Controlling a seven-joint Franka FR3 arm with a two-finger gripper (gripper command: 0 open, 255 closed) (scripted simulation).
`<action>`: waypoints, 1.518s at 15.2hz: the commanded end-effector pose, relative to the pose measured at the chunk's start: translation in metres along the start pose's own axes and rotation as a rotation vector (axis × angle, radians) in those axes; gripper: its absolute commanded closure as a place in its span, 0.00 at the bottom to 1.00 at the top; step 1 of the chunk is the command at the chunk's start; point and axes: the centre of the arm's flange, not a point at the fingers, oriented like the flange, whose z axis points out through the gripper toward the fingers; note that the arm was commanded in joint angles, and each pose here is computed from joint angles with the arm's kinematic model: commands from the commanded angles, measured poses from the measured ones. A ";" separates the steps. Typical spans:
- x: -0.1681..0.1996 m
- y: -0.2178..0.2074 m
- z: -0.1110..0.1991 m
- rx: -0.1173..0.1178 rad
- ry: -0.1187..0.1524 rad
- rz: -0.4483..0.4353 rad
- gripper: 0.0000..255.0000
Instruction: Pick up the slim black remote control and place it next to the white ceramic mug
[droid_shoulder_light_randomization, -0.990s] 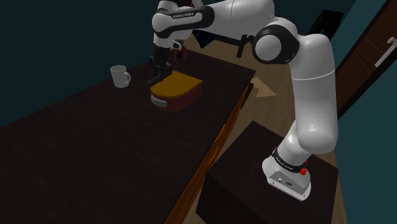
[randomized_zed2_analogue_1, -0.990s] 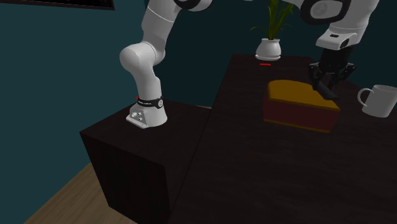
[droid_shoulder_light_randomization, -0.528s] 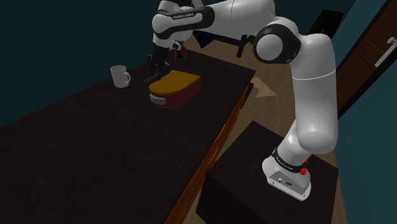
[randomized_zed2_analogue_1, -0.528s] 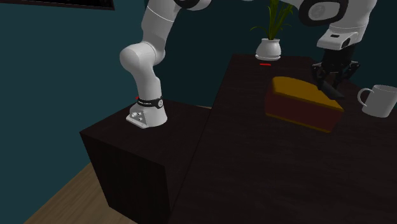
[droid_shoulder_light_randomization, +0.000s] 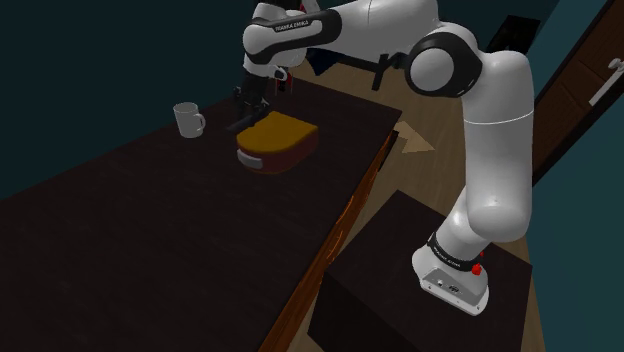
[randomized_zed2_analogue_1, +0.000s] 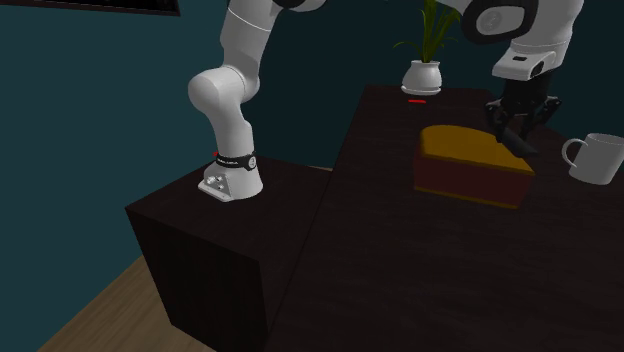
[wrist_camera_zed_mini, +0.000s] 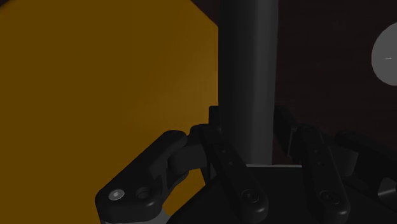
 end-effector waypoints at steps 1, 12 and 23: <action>0.019 0.009 0.087 -0.122 -0.001 0.032 1.00; 0.019 0.007 0.074 -0.122 -0.001 0.032 0.00; 0.019 0.002 0.037 -0.122 -0.001 0.032 0.00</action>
